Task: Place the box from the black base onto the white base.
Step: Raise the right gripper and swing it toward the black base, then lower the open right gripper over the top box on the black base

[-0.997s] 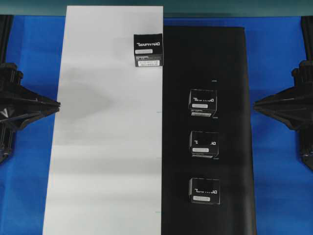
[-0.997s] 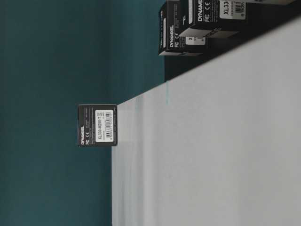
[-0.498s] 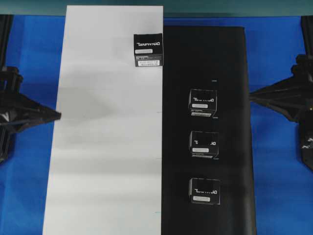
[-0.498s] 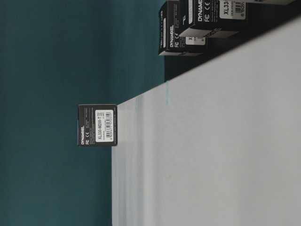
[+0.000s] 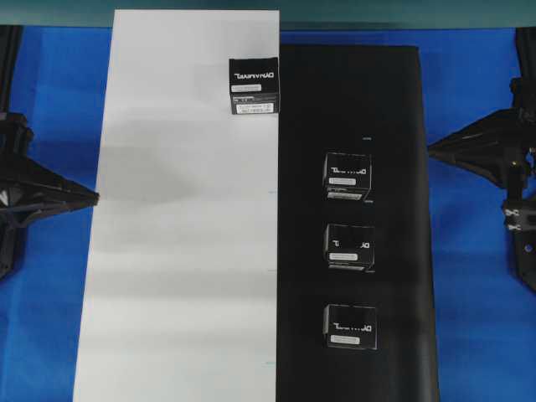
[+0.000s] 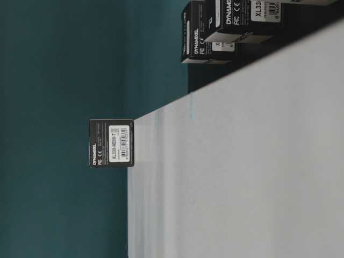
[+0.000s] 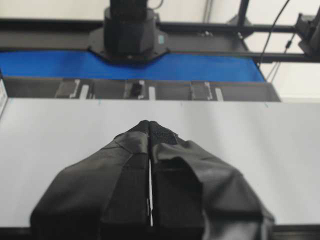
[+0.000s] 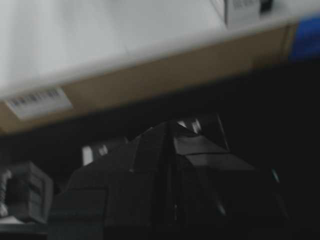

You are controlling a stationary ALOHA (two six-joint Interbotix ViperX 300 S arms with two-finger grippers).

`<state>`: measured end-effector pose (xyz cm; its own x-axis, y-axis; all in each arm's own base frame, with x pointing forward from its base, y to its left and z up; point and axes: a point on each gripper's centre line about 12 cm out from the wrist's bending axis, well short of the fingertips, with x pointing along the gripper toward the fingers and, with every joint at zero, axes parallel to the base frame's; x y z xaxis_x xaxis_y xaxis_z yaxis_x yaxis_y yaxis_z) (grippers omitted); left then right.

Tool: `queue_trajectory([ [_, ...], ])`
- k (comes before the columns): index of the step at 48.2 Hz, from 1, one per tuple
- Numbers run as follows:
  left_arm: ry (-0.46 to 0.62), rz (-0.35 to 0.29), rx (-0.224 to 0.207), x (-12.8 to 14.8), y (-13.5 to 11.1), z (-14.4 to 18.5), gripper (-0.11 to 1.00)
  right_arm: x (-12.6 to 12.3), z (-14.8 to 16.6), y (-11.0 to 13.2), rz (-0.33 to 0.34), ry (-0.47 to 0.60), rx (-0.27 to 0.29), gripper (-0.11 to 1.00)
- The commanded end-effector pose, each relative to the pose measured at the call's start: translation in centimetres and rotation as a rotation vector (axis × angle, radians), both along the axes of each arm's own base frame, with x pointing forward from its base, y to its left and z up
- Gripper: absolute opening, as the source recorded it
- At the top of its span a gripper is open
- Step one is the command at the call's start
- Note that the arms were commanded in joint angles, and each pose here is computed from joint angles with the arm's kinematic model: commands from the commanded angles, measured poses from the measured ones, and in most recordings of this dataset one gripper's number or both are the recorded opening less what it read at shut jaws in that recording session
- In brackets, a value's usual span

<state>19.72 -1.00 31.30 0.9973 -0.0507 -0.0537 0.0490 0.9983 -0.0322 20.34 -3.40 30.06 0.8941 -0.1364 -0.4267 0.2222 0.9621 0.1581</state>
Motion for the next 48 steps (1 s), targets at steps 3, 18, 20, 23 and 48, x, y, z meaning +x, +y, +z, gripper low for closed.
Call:
queue_trajectory([
  [3, -0.02, 0.002, -0.001, 0.1, 0.0, 1.0, -0.04, 0.2, -0.2, -0.5, -0.021, 0.069, 0.014, 0.04],
  [18, -0.023, 0.0, -0.001, 0.1, 0.0, 1.3, -0.04, 1.1, -3.9, -2.0, -0.051, 0.336, 0.019, 0.04],
  [20, -0.021, 0.002, -0.001, 0.1, 0.0, 1.3, -0.04, 1.2, -4.3, -2.3, -0.057, 0.367, 0.01, 0.04],
  [23, -0.026, 0.002, -0.001, 0.1, 0.0, 1.4, -0.04, 1.5, -5.0, -2.7, -0.055, 0.404, -0.009, 0.04],
  [48, -0.028, 0.002, -0.003, 0.1, 0.0, 1.5, -0.04, 4.1, -8.7, -3.9, 0.04, 0.569, -0.101, 0.08],
])
